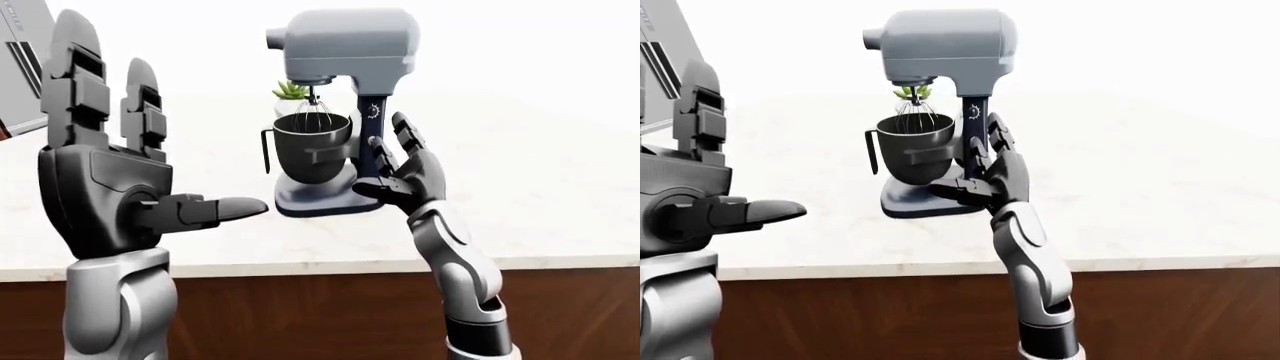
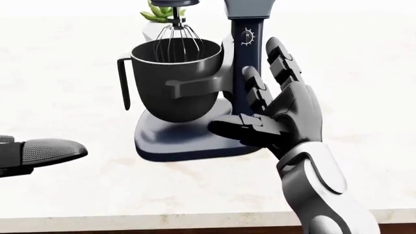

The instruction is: Open the stand mixer head.

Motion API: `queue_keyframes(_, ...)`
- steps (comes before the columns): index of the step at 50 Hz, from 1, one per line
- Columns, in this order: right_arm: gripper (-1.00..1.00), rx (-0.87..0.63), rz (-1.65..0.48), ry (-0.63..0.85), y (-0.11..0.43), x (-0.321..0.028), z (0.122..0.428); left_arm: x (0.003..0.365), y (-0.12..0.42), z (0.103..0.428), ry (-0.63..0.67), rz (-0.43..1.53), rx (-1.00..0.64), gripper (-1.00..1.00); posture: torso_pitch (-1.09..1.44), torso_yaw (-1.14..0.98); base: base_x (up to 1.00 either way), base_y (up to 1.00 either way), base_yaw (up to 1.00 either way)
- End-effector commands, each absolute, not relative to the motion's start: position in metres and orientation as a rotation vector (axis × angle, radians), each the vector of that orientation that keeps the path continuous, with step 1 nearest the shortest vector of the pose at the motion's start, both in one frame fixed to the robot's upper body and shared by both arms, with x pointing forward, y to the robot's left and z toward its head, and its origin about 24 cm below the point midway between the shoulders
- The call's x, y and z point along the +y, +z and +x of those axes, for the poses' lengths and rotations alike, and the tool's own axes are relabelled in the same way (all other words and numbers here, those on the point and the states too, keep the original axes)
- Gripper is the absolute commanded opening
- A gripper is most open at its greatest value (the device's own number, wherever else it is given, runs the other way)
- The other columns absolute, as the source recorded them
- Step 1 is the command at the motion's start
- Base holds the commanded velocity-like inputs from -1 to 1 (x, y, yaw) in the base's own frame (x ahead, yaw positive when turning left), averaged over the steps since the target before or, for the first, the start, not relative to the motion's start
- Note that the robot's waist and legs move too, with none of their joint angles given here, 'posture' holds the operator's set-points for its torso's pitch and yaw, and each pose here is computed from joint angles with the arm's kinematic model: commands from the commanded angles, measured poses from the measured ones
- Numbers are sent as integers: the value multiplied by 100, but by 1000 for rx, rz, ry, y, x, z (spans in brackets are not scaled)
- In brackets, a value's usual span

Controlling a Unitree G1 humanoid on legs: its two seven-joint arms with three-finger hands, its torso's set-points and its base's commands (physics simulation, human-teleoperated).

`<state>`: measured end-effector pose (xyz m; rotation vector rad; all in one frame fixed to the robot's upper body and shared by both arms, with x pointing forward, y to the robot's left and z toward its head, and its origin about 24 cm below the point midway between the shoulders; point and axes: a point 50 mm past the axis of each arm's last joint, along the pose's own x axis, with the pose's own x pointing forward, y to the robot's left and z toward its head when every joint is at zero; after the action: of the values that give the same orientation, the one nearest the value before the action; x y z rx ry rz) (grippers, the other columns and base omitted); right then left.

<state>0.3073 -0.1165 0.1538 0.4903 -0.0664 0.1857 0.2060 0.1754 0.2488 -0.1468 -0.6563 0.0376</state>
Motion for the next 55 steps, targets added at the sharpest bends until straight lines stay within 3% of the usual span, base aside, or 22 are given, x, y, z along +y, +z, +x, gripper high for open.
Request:
queue_keyframes(1,100,-153,494,210,172,-115,307,174,257,202,29,-144,-709,99,-41,0,0,0,0)
queue_keyframes(55,100,-149,486,202,167,-116,320,173,256,202,28,-141,-708,99,-41,0,0,0,0)
